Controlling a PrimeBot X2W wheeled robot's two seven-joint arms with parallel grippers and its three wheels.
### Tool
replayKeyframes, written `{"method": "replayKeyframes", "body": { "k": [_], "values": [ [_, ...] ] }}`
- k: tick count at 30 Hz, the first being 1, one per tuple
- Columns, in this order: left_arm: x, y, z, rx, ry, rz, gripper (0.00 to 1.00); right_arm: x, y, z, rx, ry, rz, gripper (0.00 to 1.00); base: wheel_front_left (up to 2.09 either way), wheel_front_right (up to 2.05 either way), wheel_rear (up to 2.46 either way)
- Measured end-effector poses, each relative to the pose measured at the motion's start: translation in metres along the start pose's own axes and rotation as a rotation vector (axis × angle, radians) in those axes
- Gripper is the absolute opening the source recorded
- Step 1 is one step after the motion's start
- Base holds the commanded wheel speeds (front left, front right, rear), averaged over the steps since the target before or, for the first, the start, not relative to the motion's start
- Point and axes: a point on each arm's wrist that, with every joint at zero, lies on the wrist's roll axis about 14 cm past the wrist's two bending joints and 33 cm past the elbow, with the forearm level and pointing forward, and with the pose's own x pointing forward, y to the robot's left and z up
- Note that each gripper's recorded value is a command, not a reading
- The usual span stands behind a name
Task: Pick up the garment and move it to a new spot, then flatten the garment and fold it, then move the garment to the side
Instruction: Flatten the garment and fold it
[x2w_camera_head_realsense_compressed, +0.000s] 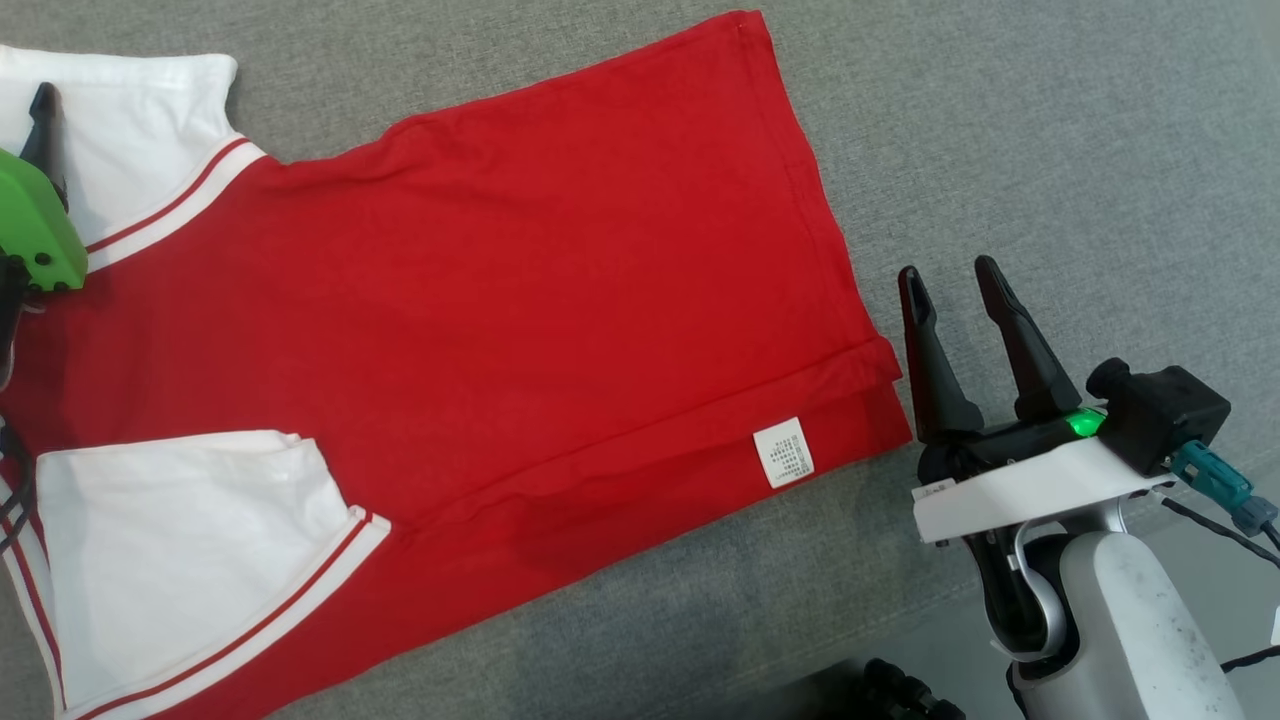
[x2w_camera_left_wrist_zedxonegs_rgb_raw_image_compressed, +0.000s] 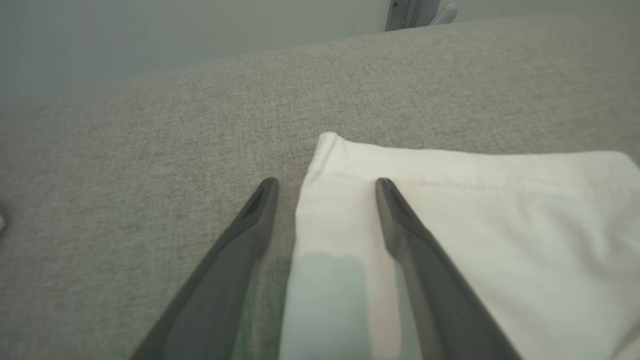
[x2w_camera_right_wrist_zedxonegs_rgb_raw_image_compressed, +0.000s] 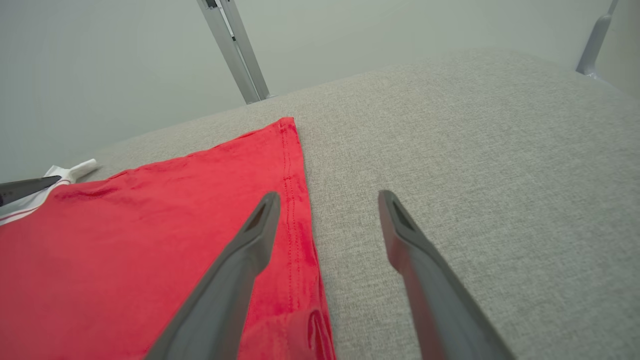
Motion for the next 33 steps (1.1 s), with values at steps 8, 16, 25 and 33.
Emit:
{"method": "replayKeyframes", "body": {
  "k": [8, 16, 25, 33],
  "values": [
    [-0.003, -0.009, 0.003, 0.024, 0.005, -0.038, 0.0, 0.005, 0.003, 0.007, -0.02, -0.015, 0.015, 1.0, 0.0, 0.0, 0.0],
    [-0.022, -0.028, 0.025, 0.027, -0.097, -0.093, 0.0, 0.038, 0.033, 0.023, -0.131, 0.013, 0.157, 1.0, 0.0, 0.0, 0.0],
    [-0.065, -0.051, 0.056, 0.036, -0.275, -0.169, 0.0, 0.093, 0.03, 0.02, -0.283, 0.14, 0.214, 1.0, 0.0, 0.0, 0.0],
    [-0.099, -0.037, 0.06, 0.022, -0.349, -0.147, 0.0, 0.14, 0.043, -0.002, -0.321, 0.274, 0.237, 1.0, 0.0, 0.0, 0.0]
  ]
}}
